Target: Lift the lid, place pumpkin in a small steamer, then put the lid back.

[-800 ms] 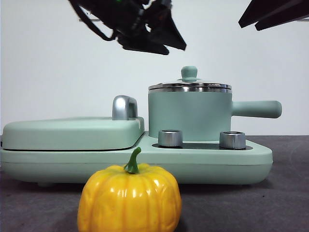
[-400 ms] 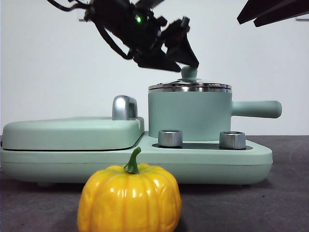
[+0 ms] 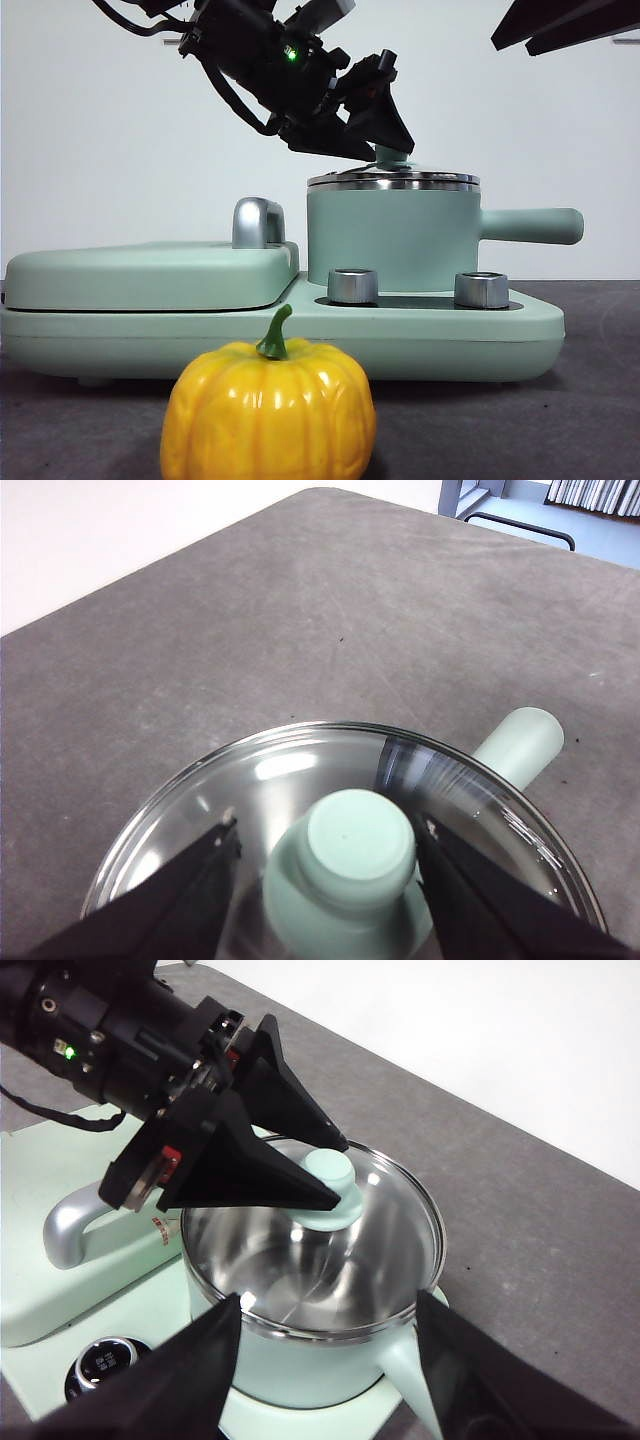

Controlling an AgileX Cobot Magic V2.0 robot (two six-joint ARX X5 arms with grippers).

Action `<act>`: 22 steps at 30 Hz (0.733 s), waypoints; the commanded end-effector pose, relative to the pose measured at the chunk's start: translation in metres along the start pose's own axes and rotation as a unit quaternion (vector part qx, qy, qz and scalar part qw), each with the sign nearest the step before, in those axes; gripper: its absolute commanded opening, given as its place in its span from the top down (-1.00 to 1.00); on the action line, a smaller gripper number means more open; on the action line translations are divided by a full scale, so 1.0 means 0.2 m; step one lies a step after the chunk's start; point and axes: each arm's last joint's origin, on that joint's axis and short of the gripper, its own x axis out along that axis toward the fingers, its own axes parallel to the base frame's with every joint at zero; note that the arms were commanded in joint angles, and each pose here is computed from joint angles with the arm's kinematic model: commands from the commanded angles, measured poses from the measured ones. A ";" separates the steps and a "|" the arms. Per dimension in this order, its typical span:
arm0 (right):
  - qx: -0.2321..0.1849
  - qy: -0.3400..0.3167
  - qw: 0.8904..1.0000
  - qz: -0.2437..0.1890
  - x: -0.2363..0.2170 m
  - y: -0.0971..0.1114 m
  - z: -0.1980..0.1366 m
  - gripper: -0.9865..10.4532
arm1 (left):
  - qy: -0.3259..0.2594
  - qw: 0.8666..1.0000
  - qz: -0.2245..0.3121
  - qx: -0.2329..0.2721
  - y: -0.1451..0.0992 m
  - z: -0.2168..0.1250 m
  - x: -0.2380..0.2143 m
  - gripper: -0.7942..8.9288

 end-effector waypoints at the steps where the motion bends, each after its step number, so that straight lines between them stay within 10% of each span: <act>1: 0.005 -0.010 1.000 0.000 0.00 0.00 0.03 0.34 | -0.001 1.000 -0.005 0.007 -0.02 0.01 0.04 0.27; 7: 0.005 -0.010 1.000 0.000 0.00 0.00 0.03 0.34 | 0.000 1.000 -0.007 0.008 -0.02 0.01 0.04 0.30; 14: 0.005 -0.010 1.000 0.000 0.00 0.00 0.03 0.34 | 0.000 1.000 -0.010 0.009 -0.03 0.01 0.04 0.82; 22: 0.005 -0.010 1.000 0.000 0.00 0.00 0.03 0.34 | -0.003 1.000 -0.013 0.011 -0.05 0.01 0.05 0.82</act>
